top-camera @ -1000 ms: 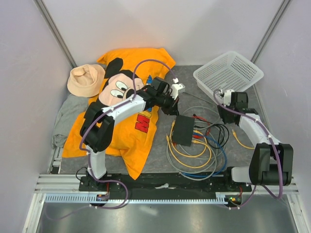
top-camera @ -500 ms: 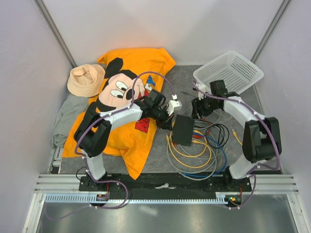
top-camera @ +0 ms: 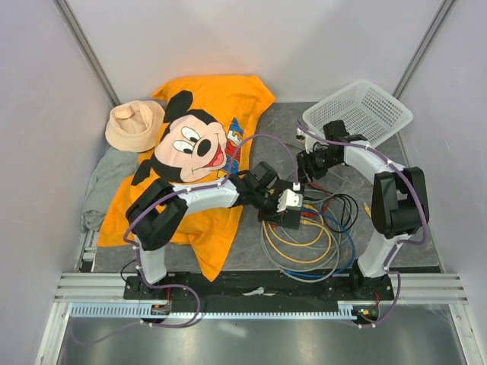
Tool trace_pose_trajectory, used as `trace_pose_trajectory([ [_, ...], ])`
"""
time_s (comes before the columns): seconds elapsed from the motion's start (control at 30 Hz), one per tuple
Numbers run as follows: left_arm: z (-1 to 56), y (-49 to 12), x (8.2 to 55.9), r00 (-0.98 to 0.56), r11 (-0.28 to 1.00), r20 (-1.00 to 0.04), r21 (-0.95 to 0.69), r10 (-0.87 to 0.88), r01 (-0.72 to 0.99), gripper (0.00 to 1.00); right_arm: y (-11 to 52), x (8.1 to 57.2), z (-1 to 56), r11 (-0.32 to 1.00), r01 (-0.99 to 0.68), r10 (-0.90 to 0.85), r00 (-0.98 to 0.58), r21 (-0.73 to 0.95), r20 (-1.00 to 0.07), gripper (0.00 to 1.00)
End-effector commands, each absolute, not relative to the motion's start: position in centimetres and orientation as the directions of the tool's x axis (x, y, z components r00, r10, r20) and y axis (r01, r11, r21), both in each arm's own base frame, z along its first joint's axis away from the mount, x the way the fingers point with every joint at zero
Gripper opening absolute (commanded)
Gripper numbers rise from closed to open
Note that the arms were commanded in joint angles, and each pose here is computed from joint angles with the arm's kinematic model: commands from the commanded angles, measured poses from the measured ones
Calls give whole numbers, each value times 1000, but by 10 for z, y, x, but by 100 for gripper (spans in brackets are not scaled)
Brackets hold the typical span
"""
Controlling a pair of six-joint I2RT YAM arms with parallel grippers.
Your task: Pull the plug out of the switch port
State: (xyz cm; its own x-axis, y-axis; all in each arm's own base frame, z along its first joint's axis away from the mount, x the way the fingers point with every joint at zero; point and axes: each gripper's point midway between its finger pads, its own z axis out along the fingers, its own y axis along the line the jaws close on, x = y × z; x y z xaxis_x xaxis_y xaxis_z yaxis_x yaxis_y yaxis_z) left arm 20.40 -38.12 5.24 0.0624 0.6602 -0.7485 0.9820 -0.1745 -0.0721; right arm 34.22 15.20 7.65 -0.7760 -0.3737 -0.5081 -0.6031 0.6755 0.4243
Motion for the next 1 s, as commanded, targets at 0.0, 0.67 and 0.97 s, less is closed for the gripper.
trace_pose_trajectory([
  [0.0,34,-389,250,186,-132,-691,131,698,983,1,146,354,91,660,-634,-366,-740,403,-564,54],
  [0.67,63,-369,199,276,-303,-776,115,568,946,2,114,385,106,795,-475,-198,-791,378,-578,42],
  [0.97,42,-362,190,268,-279,-745,115,611,953,2,123,403,78,837,-459,-240,-797,297,-554,32],
])
